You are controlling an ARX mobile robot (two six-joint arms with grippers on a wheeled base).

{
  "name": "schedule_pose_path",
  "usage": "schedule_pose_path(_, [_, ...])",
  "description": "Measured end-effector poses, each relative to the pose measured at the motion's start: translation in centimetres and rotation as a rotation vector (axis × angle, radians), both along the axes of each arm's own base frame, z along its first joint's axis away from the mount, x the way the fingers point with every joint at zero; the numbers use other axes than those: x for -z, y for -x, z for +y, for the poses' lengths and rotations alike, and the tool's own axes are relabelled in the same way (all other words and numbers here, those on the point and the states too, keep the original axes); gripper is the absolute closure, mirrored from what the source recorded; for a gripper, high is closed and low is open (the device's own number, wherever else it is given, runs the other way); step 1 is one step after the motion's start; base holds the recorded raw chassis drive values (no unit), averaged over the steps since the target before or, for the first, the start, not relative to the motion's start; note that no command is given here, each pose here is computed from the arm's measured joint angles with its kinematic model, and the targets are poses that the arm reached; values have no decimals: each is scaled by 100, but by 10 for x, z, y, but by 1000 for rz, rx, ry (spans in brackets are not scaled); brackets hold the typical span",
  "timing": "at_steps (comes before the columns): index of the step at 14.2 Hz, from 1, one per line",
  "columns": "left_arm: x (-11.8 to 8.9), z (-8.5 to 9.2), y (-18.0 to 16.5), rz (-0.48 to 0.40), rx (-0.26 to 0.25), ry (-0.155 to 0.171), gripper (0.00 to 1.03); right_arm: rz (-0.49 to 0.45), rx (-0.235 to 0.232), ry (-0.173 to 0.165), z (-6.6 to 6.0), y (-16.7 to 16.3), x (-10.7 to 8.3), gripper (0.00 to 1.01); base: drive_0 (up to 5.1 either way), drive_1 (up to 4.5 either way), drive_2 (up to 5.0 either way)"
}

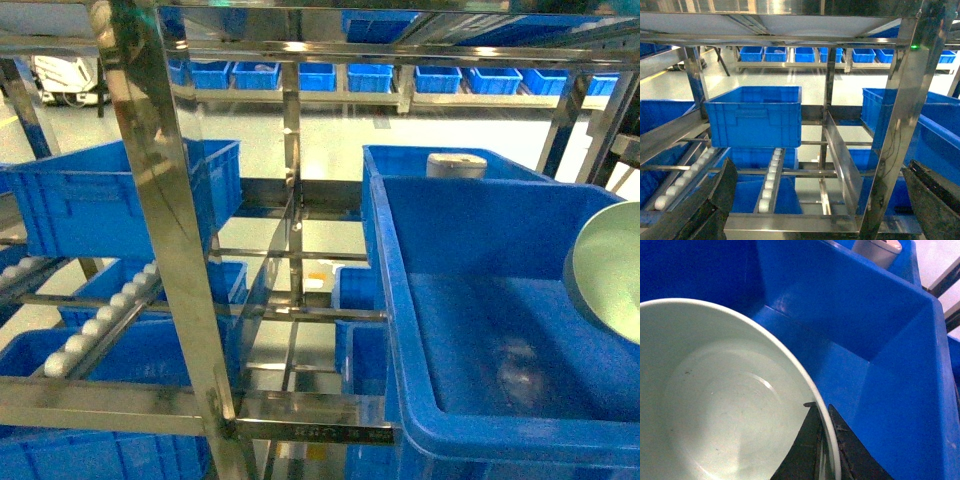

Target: Place green bowl on second shelf with right arm

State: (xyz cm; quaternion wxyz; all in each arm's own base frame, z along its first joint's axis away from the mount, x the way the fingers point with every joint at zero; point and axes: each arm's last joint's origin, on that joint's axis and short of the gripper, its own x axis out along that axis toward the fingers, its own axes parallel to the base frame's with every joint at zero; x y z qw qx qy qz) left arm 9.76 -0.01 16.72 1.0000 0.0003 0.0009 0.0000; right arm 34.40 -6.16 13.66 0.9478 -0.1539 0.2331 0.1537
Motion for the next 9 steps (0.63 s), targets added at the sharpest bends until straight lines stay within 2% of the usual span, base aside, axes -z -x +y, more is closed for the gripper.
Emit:
schedule_pose_path(2, [0,0,0,0,0,0,5,-13,-48,2,7,-9,-2,99,0,0,0])
schedule_pose_path(5, [0,0,0,0,0,0,5,32,-84,-8,10,-17,11,99,0,0,0])
schedule_pose_path(7, [0,0,0,0,0,0,5,47,-67,-8,6,-22,21,99,0,0,0])
schedule_pose_path(8, [0,0,0,0,0,0,5,62,-42,-16,2,-25,23,91,0,0,0])
schedule_pose_path(9, [0,0,0,0,0,0,5,66,-37,-29,1,-25,24,75,0,0,0])
